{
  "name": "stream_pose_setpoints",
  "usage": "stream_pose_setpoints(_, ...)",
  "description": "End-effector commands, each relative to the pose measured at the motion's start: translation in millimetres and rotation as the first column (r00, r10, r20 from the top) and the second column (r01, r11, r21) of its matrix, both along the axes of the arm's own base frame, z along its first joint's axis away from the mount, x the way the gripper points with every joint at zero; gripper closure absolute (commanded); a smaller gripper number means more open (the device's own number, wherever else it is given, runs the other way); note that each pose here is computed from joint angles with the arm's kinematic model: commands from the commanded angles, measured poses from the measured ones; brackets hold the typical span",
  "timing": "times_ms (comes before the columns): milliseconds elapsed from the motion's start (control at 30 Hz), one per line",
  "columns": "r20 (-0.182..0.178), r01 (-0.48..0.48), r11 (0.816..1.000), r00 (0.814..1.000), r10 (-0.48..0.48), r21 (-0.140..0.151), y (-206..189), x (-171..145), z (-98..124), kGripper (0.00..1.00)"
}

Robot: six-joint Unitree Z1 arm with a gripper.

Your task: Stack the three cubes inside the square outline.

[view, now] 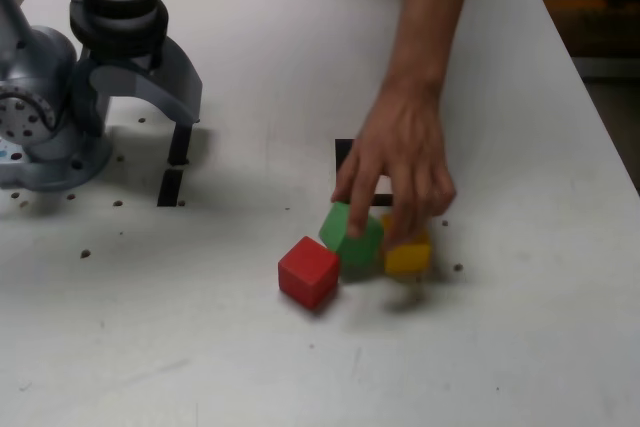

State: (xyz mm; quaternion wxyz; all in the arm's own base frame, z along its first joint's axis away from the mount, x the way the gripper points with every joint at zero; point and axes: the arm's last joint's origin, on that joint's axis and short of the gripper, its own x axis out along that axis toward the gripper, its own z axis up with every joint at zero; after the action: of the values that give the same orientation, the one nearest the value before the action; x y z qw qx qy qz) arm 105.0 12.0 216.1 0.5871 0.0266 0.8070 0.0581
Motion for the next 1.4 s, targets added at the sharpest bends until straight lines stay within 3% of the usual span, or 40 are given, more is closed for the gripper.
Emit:
stream_pose_setpoints(0,-0.036,-0.003,1.0,0.999,0.003,0.0,0,-7,-3,0.01)
stream_pose_setpoints(500,-0.042,-0.003,1.0,0.999,0.003,0.001,0,-8,-4,0.01)
stream_pose_setpoints(700,-0.018,0.015,1.0,1.0,-0.015,0.016,0,1,9,0.01)
stream_pose_setpoints(867,0.023,0.082,0.997,0.996,-0.082,0.014,-5,19,44,0.0)
stream_pose_setpoints(1100,0.176,0.178,0.984,0.969,-0.175,0.0,-20,48,94,0.0)
stream_pose_setpoints(1167,0.191,0.195,0.981,0.963,-0.191,-0.003,-24,52,99,0.0)
stream_pose_setpoints(1367,0.188,0.238,0.971,0.955,-0.23,-0.021,-36,64,101,0.0)
